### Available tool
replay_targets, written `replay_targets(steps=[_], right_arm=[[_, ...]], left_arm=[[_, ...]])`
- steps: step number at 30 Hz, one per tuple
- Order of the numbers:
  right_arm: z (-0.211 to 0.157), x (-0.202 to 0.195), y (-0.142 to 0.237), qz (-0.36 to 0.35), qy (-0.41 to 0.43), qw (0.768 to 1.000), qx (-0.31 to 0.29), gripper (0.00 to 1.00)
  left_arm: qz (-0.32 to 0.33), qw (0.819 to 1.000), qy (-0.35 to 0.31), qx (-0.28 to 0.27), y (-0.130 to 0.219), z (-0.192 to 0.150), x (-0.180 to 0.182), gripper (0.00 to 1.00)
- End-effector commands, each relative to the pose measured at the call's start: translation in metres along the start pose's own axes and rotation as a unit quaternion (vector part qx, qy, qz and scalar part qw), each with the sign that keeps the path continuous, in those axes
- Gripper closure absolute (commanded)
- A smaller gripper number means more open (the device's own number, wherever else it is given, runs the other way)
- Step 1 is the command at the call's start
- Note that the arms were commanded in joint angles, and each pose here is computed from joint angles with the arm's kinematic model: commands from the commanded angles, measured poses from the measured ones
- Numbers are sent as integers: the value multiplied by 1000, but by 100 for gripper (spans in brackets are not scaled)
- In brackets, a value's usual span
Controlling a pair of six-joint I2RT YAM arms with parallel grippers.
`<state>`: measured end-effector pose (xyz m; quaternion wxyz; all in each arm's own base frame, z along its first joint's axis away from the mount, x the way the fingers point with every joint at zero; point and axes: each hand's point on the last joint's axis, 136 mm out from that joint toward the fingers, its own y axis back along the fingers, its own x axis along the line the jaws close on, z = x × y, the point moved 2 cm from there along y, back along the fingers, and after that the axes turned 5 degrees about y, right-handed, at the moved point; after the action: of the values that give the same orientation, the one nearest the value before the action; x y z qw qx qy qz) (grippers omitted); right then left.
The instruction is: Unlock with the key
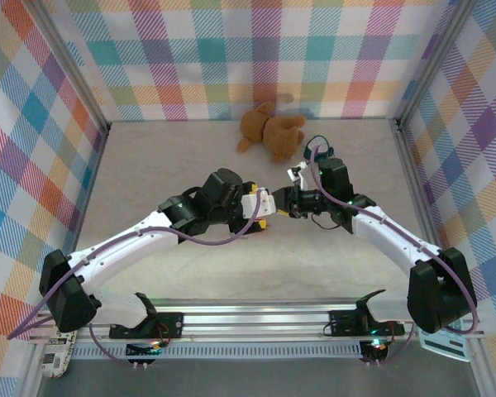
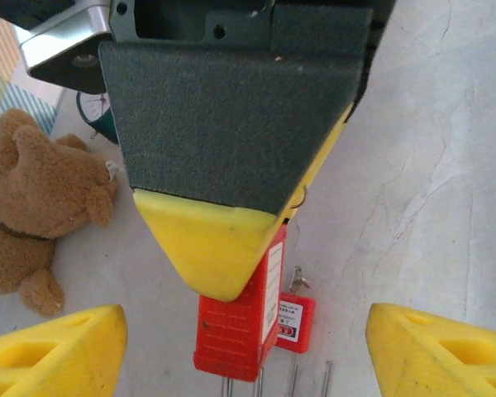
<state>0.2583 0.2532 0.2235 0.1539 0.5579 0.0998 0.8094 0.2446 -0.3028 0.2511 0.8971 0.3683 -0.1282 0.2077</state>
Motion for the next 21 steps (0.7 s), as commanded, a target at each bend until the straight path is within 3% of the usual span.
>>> replay_targets(steps=[1,8,13,21], right_arm=[[6,20,4,16,36,999,-7,76],[4,24,2,20,40,999,-5,76],[6,26,2,22,43,999,-8,76],[4,33,-3,26,48,998,1,76]], left_arm=[[12,1000,-6,-11,-4,3,3,28],[6,1000,-1,9,-10,-8,-1,45],[-3,1000,10,17,-11,-16,-8,46],[3,1000,16,12,-12,-17,-7,62]])
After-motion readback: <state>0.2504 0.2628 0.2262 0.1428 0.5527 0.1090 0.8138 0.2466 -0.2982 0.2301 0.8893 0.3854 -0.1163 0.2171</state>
